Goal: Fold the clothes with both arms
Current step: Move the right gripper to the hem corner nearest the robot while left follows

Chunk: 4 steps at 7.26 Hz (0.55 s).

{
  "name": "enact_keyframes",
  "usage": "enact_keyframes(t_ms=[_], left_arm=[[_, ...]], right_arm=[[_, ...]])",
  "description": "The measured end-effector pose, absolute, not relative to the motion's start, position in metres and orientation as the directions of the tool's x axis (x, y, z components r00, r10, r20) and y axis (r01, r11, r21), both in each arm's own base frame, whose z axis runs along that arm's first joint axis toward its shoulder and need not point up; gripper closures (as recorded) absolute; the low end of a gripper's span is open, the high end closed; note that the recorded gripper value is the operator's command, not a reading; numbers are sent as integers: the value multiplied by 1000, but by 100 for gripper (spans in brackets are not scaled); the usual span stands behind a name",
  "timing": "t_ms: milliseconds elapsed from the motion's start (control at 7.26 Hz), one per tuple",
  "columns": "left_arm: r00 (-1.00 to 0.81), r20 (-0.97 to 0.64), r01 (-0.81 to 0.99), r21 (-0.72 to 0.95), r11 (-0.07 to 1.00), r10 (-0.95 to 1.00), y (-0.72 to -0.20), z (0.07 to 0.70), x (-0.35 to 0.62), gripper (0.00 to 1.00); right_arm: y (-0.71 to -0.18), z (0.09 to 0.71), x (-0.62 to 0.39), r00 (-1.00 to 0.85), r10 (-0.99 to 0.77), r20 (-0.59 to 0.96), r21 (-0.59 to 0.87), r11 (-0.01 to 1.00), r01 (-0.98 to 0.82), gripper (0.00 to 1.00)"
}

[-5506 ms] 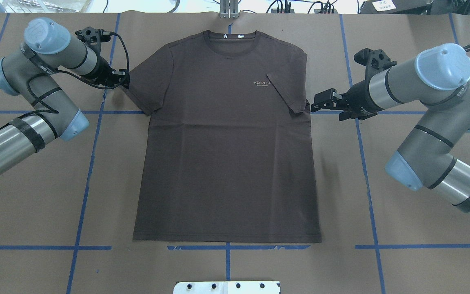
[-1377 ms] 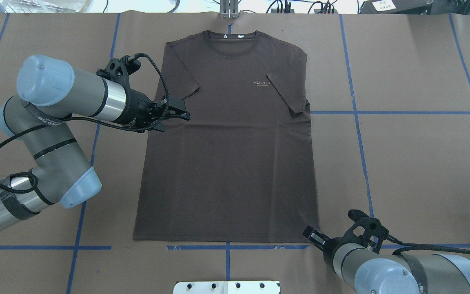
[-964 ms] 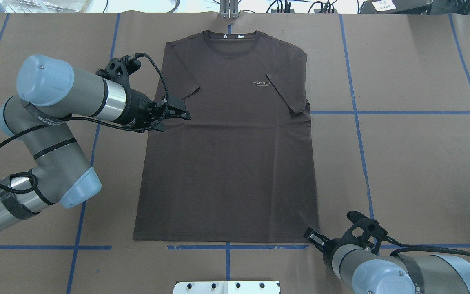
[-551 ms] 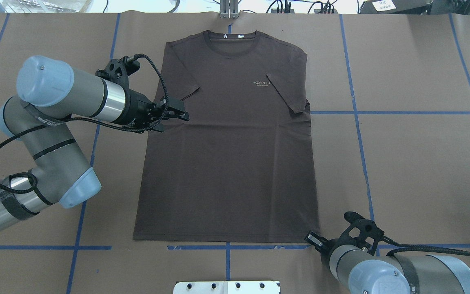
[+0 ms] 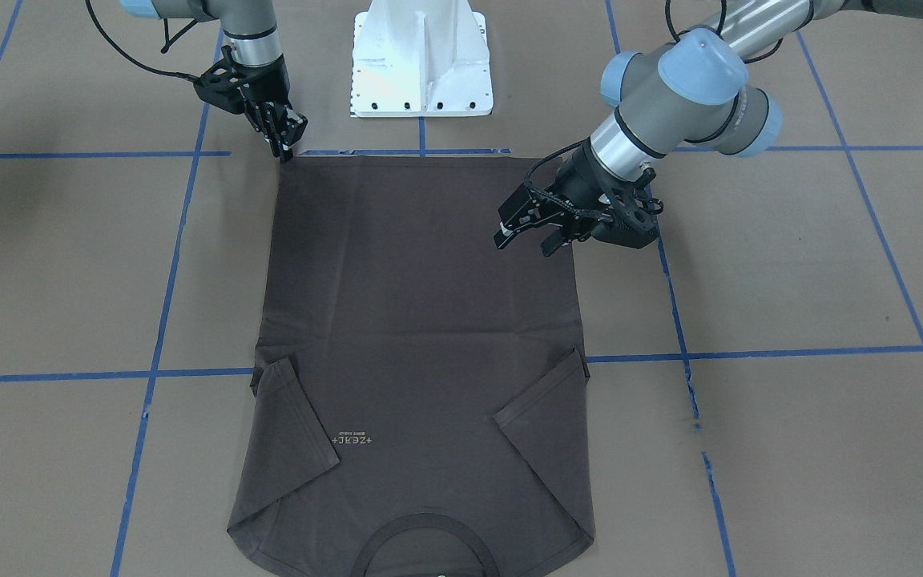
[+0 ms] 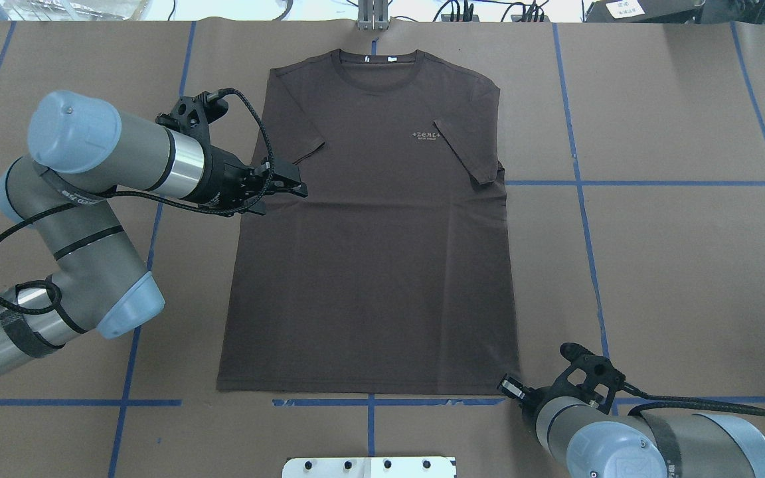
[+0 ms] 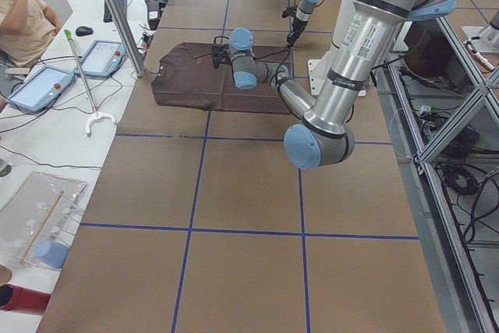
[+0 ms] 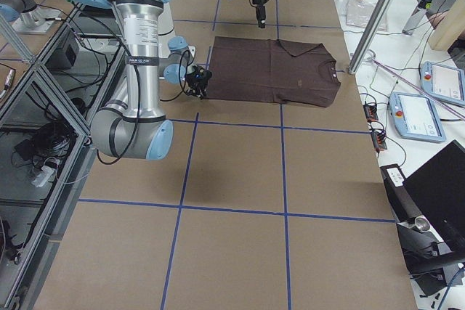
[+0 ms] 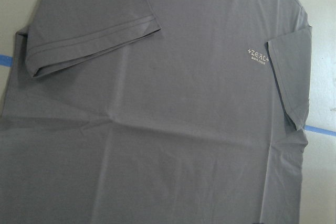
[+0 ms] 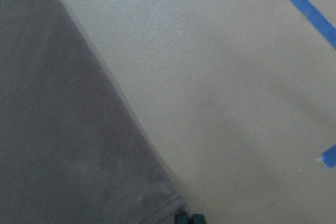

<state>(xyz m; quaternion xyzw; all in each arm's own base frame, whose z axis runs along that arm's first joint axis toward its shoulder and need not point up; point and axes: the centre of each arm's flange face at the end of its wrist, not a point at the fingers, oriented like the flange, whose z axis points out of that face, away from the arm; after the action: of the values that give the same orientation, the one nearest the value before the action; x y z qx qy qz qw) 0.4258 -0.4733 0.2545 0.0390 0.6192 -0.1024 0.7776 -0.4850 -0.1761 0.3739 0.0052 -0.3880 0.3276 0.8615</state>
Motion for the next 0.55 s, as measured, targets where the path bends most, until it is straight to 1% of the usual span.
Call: enact_keyframes(t_ms=[413, 551], left_arm=[[219, -967, 214, -82, 973, -130, -468, 256, 430, 13], [235, -959, 237, -99, 967, -156, -449, 259, 439, 13]], right_arm=[[-180, 362, -482, 462, 564, 685, -259, 781, -569, 100], [-182, 354, -479, 449, 565, 692, -268, 779, -567, 100]])
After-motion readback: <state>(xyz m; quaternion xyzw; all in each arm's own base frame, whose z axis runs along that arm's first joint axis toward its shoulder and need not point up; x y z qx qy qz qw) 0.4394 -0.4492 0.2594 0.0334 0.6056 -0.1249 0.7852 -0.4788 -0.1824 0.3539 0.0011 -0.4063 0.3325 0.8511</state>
